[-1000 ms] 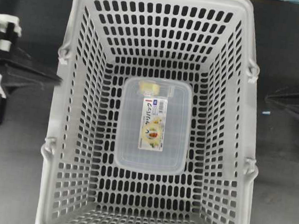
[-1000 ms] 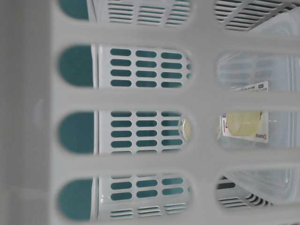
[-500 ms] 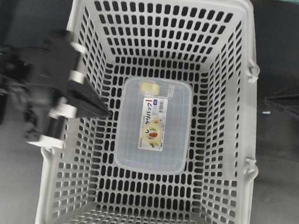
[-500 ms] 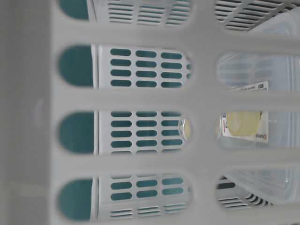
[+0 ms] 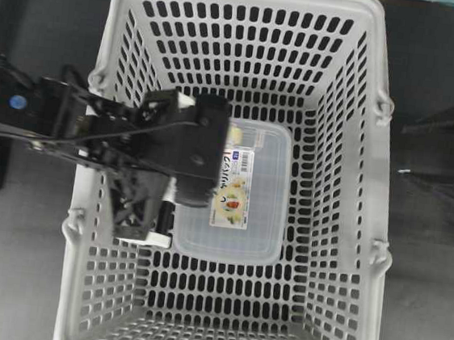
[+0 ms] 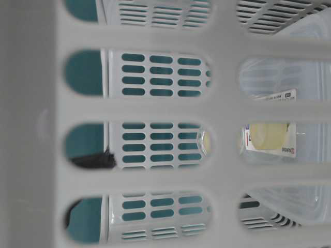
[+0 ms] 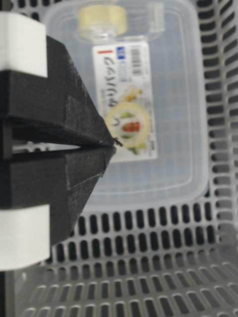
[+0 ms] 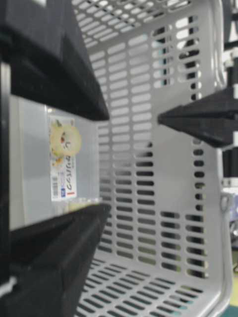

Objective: Pick up the cellophane tape from the shopping basket with the left arm.

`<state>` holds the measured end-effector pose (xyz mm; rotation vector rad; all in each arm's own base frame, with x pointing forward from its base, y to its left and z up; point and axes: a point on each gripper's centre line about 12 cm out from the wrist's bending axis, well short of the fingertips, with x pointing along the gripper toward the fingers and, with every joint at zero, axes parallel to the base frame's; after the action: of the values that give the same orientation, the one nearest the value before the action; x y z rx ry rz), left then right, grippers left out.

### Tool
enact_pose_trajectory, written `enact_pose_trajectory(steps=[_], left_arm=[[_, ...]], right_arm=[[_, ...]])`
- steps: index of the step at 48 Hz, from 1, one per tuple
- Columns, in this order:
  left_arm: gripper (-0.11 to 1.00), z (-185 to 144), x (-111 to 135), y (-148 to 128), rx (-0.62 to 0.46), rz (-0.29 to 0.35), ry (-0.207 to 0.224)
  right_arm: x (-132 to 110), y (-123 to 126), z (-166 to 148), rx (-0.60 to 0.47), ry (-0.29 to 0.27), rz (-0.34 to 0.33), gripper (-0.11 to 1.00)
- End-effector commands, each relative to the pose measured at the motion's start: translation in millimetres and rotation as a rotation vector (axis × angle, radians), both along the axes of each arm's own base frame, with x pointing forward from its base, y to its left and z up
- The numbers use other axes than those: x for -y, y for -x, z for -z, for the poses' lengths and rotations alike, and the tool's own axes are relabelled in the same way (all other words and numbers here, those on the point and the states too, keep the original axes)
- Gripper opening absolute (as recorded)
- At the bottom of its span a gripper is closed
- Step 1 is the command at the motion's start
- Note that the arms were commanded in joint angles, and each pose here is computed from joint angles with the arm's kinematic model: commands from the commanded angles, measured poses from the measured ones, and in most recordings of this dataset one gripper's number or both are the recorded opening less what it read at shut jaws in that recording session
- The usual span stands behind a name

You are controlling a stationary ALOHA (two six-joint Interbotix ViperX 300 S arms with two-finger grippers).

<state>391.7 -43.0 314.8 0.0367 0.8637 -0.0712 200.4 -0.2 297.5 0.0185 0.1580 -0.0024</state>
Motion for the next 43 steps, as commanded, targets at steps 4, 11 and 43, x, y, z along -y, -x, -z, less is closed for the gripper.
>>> enact_pose_trajectory(steps=[4,11,43], left_arm=[[0.16,-3.4,2.2,-15.8,0.012,-0.001,0.0],[0.59,21.3,4.7,-33.0,-0.069,-0.01,-0.003],[0.91,81.9,-15.3,-57.8,-0.25,-0.057,-0.023]], right_arm=[[0.3,-2.0,-10.5,0.031,-0.006,0.002,0.74],[0.3,-2.1,-11.3,0.037,-0.006,0.002,0.73],[0.3,-2.1,-10.8,0.052,-0.006,0.003,0.72]])
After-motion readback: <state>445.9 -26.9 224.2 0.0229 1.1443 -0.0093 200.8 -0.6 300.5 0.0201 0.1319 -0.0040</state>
